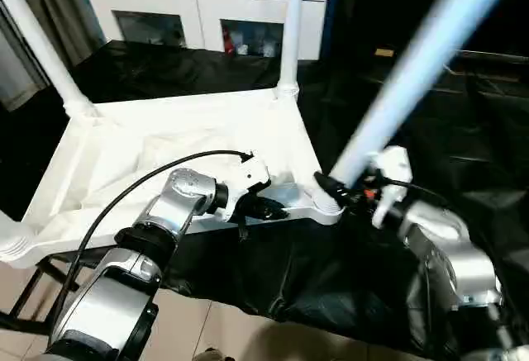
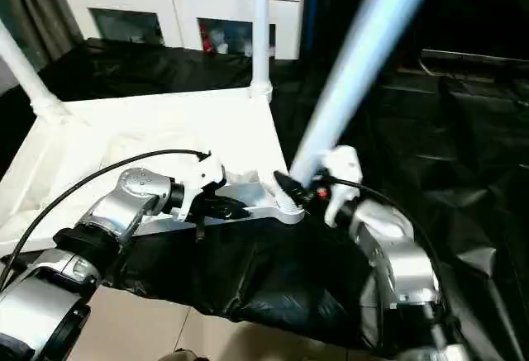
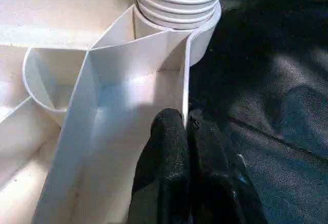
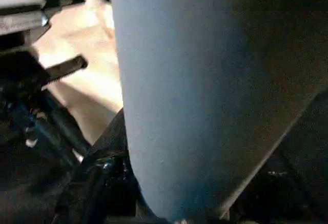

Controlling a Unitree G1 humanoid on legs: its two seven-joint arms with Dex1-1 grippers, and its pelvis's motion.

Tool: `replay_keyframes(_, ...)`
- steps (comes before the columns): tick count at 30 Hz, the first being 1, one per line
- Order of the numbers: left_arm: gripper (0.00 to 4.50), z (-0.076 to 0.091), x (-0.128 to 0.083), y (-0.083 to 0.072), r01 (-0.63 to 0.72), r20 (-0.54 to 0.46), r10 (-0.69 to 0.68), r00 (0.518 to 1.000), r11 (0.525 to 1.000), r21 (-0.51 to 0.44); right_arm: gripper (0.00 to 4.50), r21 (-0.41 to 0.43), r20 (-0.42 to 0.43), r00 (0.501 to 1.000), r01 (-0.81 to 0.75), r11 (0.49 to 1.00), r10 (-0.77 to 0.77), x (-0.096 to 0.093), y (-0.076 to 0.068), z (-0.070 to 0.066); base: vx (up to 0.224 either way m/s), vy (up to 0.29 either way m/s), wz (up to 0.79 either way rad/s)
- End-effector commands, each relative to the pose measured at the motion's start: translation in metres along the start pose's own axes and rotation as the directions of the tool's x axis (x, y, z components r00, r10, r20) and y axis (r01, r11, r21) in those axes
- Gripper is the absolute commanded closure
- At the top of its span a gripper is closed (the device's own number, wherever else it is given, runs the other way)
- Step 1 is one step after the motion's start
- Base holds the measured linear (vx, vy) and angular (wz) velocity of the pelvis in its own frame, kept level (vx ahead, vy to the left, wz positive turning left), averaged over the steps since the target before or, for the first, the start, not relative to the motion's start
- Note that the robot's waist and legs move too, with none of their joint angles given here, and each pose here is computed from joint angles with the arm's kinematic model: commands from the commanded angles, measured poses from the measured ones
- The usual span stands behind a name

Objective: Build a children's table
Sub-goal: Insert table leg to table base

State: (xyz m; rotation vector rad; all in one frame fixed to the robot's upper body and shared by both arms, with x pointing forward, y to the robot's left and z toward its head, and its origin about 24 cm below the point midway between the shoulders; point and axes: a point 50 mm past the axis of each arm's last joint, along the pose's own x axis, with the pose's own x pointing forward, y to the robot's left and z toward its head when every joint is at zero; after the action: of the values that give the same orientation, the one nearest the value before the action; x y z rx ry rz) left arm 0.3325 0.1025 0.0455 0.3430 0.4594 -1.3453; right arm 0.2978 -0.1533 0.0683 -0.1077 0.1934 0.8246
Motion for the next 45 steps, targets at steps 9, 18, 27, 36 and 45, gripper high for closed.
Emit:
replay_keyframes(9, 4.50, 0.001, -0.013, 0.001, 0.080, -0.042, -0.076, 0.996, 0.992, 0.095, 2.61, 0.089, -0.162, 0.957, -0.229, 0.969, 0.241, -0.003, 0.016, -0.038, 0.000, 0.000, 0.00)
replay_keyframes(18, 4.50, -0.001, -0.025, -0.008, 0.251, -0.091, -0.239, 0.967, 0.956, 0.152, 2.61, 0.083, -0.132, 0.901, -0.406, 0.910, 0.414, -0.009, 0.029, -0.038, 0.000, 0.000, 0.00)
replay_keyframes(27, 4.50, 0.002, -0.026, 0.006, 0.090, -0.061, -0.085, 0.995, 0.991, 0.095, 2.61, 0.040, -0.102, 0.911, -0.397, 0.917, 0.399, -0.003, 0.035, -0.039, 0.000, 0.000, 0.00)
replay_keyframes(36, 4.50, 0.014, -0.018, 0.012, 0.005, 0.025, -0.006, 1.000, 1.000, 0.028, 2.61, 0.063, -0.096, 0.983, -0.150, 0.987, 0.155, 0.009, 0.017, -0.044, 0.000, 0.000, 0.00)
replay_keyframes(45, 4.50, 0.039, 0.012, 0.021, -0.212, 0.029, 0.214, 0.976, 0.976, -0.052, 2.61, 0.163, -0.179, 0.948, 0.291, 0.943, -0.261, 0.046, -0.009, -0.042, 0.000, 0.000, 0.00)
